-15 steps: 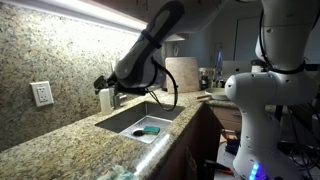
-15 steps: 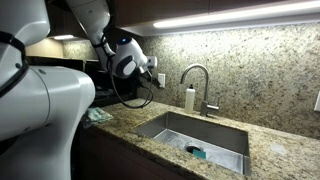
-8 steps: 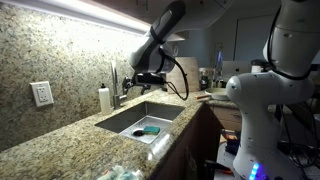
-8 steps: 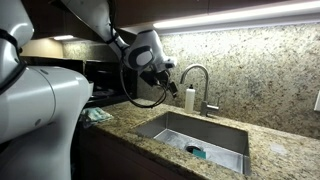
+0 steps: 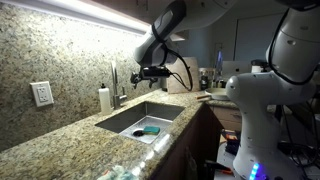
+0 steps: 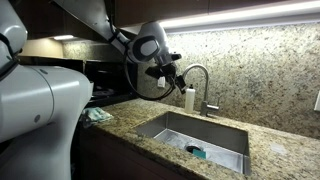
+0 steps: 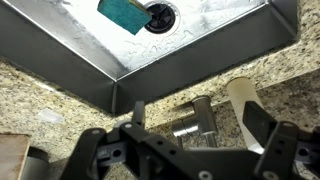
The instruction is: Push the faucet to the left, use the sponge in the sink to wipe the sink
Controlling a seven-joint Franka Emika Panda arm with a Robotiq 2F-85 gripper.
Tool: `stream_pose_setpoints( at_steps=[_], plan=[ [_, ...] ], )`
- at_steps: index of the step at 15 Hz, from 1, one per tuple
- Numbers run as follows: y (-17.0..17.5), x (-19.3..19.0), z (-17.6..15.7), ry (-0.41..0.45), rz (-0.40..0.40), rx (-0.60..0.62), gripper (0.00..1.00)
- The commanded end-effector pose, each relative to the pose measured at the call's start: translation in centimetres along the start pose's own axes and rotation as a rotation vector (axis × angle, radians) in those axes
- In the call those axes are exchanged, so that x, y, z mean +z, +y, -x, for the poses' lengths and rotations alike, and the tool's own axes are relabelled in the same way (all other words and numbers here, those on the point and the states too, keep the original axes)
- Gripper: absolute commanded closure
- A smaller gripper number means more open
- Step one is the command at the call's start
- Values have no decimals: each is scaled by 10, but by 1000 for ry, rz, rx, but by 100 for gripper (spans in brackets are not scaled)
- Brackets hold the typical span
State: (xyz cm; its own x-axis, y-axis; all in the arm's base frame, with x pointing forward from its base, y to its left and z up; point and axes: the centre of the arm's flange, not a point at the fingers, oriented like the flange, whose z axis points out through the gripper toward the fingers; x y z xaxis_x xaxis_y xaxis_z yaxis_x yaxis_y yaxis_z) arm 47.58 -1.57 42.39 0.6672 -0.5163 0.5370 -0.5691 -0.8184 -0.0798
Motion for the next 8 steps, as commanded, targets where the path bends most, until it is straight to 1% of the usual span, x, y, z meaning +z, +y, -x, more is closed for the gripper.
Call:
stream_pose_setpoints(
  at_steps=[1, 3, 6, 8],
  plan=[
    [-1, 3, 0, 20, 8, 3, 0],
    [8, 30, -3, -18, 13, 22, 0],
    [24, 67, -3, -47, 19, 35, 0],
    [33, 91, -8, -69, 9, 39, 0]
  ],
)
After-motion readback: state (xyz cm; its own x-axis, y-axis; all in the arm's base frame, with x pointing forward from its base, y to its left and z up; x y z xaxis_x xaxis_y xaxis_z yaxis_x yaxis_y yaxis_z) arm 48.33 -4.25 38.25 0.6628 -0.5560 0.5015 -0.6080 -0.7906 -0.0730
